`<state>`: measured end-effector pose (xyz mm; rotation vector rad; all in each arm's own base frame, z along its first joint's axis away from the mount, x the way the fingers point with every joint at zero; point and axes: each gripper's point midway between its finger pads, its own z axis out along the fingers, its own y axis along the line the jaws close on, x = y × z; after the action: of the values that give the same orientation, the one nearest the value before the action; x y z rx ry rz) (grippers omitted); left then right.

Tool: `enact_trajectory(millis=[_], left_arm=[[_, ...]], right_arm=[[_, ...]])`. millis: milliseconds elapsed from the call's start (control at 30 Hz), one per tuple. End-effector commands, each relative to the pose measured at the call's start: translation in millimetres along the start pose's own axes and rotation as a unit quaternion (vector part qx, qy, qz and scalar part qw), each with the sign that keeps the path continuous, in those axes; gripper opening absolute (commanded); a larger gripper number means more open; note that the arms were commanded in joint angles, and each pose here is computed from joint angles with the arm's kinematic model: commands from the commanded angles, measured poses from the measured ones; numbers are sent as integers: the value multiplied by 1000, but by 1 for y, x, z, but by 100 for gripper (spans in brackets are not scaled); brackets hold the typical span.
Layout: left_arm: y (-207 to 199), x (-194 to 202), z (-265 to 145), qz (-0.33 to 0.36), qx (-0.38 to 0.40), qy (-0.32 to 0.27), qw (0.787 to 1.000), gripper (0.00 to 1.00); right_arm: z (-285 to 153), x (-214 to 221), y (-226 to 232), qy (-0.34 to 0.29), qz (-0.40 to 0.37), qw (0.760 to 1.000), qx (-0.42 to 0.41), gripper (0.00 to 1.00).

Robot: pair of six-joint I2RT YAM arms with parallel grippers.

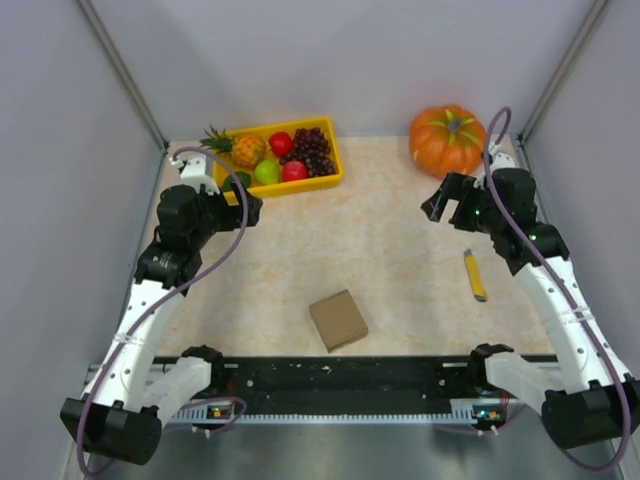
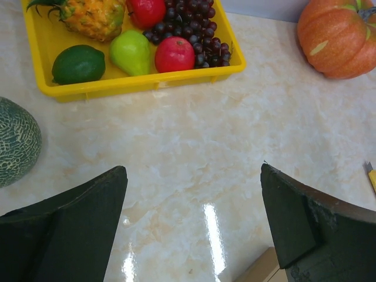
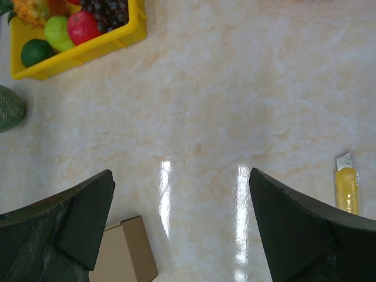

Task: Unpack the express box

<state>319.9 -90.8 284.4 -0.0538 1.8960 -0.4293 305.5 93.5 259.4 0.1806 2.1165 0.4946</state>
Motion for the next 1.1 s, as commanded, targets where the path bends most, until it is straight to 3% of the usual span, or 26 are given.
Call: enact_trajectory(millis=[0,100,200,500,600,633,700,733,833,1067], left_arm=[[-11,-5,0,-38,21,-11,999,99],[-21,2,6,-100,41,8,994,99],[-13,14,13,-157,5,36,987,99],[-7,41,9,-86,22,73,993,99],[-11,55,7,-78,42,94,992,99],[-13,64,6,-80,54,102,990,99],[-16,68,3,-78,68,101,990,99],[-16,78,3,-81,72,111,988,99],[-14,91,3,-89,74,121,986,96],[-10,111,3,-103,69,138,983,94]], right_arm=[[-6,6,29,-11,-48,998,-29,95],[-7,26,53,-4,-97,995,-38,95],[-7,56,83,7,-160,985,-56,94],[-22,197,161,126,-282,941,-139,87],[-40,243,173,178,-305,921,-166,73],[-45,254,174,191,-309,915,-174,59],[-59,282,175,224,-320,901,-190,43],[-63,290,170,237,-326,897,-184,30],[-71,307,155,254,-344,891,-153,12],[-73,329,142,293,-339,885,-128,11]])
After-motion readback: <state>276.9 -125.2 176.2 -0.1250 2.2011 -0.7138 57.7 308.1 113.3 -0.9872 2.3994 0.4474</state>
